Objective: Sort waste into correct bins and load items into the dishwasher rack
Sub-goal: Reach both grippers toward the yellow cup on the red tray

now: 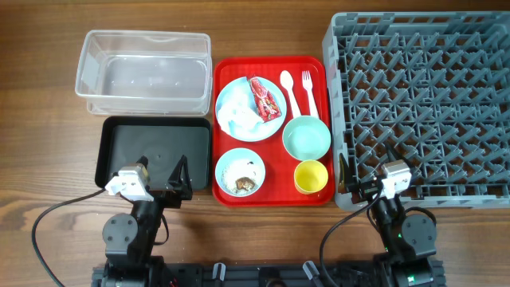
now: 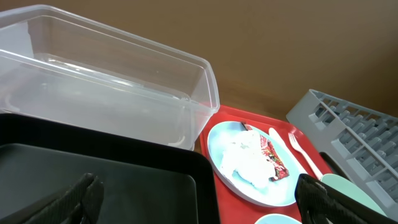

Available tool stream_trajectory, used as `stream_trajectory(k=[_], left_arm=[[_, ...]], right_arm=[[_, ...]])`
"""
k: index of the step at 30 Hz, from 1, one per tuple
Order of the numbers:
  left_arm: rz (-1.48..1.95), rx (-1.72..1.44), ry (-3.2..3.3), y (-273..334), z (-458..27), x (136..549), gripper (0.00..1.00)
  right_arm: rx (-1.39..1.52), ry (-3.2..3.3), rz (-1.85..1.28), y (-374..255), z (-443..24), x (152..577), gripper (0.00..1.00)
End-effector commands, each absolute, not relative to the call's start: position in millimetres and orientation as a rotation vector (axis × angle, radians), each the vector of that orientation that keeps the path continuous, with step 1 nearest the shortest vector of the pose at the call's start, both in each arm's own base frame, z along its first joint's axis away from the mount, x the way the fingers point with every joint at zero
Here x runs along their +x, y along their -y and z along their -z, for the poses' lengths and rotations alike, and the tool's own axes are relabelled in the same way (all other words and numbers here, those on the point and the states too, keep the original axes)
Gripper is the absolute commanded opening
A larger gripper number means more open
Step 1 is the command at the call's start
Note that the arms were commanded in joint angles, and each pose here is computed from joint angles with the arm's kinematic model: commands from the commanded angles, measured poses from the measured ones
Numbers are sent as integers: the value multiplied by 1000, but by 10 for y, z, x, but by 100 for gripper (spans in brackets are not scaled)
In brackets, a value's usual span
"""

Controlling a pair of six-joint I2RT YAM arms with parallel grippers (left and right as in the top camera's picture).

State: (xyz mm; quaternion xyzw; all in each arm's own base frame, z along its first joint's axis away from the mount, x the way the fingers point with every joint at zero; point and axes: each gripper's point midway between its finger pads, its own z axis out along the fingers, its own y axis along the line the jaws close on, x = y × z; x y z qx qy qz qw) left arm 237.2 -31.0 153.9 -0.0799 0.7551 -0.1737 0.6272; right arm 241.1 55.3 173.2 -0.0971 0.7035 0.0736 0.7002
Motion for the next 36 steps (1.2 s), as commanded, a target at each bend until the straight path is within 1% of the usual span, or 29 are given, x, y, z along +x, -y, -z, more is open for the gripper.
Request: stream_trajectory(k=[1,5,7,9,13,15,17,18,20,24,26,28,33,36], left_arm=[[382,-179,-1732,292,-1521,2377,100],[381,-178,-1732,292,-1521,2377,100],[245,-193,-1725,121,-1512,2394,100],[180,-250,-1714,-10,-1515,2396,100],[181,-250,-1714,-10,-1515,2397,100],[224,-253,-1688,30,-1581,2406,100],[406,-228,-1704,266,-1578,2389,100],[504,-142,-1682,450,-1677,2363,100],[546,-77,-1588,535,-1970,2335,100],[548,-38,-1460,540,-2647,2198,100],[552,-44,-1499,546,-2840,2175,100],[556,-67,-1597,553,-2936,2216,100],[580,-143,-1961,621,-3005,2467,100],[728,-64,-2052,883,-3293,2572,100]], right_arm=[[-227,-1563,-147,-549,-1735,2412,100],[-227,-1563,-147,-549,-1735,2412,100],[-227,-1563,-147,-549,-1735,2412,100],[-229,-1560,-141,-545,-1739,2413,100],[-249,-1563,-162,-588,-1728,2403,100],[-144,-1589,-265,-589,-1708,2409,100],[74,-1625,-476,-593,-1670,2418,100],[72,-1617,-552,-673,-1707,2395,100],[-16,-1590,-584,-786,-1841,2342,100],[-123,-1495,-527,-805,-2402,2217,100],[-132,-1485,-474,-748,-2735,2166,100],[-126,-1548,-467,-739,-2898,2156,100],[-47,-1869,-467,-719,-2967,2243,100],[-68,-2074,-405,-707,-2990,2299,100]])
